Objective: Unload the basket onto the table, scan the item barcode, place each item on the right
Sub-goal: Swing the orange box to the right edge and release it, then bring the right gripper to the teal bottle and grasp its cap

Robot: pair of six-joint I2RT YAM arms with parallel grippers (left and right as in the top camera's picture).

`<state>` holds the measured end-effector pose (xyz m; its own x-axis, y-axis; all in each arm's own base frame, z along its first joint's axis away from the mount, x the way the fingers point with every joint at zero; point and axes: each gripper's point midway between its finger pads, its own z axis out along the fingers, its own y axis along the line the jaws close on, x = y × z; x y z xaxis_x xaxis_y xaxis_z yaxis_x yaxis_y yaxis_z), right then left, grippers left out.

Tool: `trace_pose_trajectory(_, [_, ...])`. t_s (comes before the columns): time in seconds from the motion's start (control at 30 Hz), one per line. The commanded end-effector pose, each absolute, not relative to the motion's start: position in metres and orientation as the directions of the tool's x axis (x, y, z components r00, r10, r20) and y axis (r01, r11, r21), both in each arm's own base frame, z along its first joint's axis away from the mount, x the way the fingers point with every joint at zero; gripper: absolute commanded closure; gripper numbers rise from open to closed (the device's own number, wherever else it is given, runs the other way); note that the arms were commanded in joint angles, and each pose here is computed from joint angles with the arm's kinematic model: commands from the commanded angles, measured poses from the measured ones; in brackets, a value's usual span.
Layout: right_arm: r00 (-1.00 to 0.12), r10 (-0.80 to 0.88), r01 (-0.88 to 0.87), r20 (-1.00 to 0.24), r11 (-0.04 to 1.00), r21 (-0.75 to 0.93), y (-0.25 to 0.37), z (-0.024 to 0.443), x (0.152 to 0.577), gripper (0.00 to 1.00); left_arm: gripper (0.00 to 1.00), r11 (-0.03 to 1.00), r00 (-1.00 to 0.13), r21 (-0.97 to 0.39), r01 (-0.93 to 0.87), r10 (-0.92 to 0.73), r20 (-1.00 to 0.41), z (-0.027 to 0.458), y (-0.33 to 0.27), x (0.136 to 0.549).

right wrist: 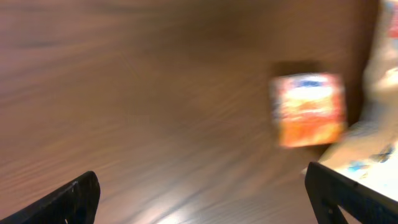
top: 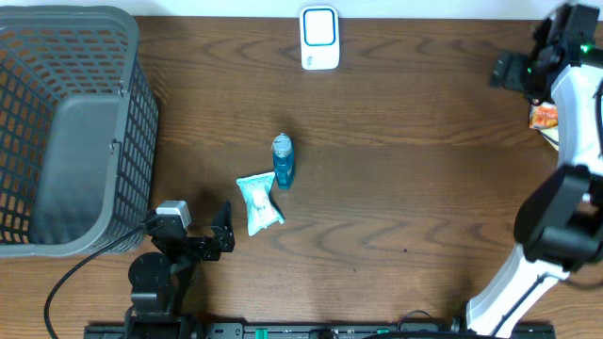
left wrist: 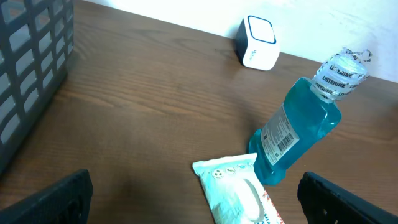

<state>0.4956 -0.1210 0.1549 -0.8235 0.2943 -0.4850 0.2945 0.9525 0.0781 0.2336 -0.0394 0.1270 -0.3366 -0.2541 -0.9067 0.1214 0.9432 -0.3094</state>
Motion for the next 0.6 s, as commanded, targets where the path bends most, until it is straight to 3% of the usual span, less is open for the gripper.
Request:
trace_pose_trajectory(0.0, [-0.801,0.277,0.080,-0.530,0.928,0.364,-0.026,0.230,0.492,0.01,0.02,0.943,-0.368,-0.312,0.120,-0.249,-0.896,0.115,-0.041,0.231])
trace_pose_trajectory(0.17, [-0.902,0.142,-0.178,-0.407,0.739,0.650,0.098,0.255,0.449,0.01,0.02,0.943,-0.368,-0.312,0.120,-0.249,-0.896,0.115,-0.041,0.231])
trace_pose_trajectory(0.23, [-0.926,0.086,-0.199,-0.368,0.715,0.670,0.126,0.251,0.436,0.01,0.02,0.943,-0.367,-0.311,0.120,-0.249,-0.896,0.115,-0.041,0.231])
trace_pose_trajectory(0.33, [-0.954,-0.003,-0.196,-0.300,0.763,0.616,0.158,0.232,0.413,0.01,0.02,0.943,-0.368,-0.312,0.120,-0.249,-0.896,0.115,-0.041,0.231])
trace_pose_trajectory(0.43, [-0.977,0.012,-0.095,-0.215,0.871,0.481,0.175,0.209,0.396,0.01,0.02,0.943,-0.368,-0.312,0.120,-0.249,-0.896,0.115,-0.041,0.231])
trace_pose_trajectory(0.57, [-0.974,-0.017,-0.084,-0.227,0.953,0.290,0.203,0.195,0.377,0.01,0.02,0.943,-0.368,-0.311,0.120,-0.249,-0.896,0.115,-0.041,0.231])
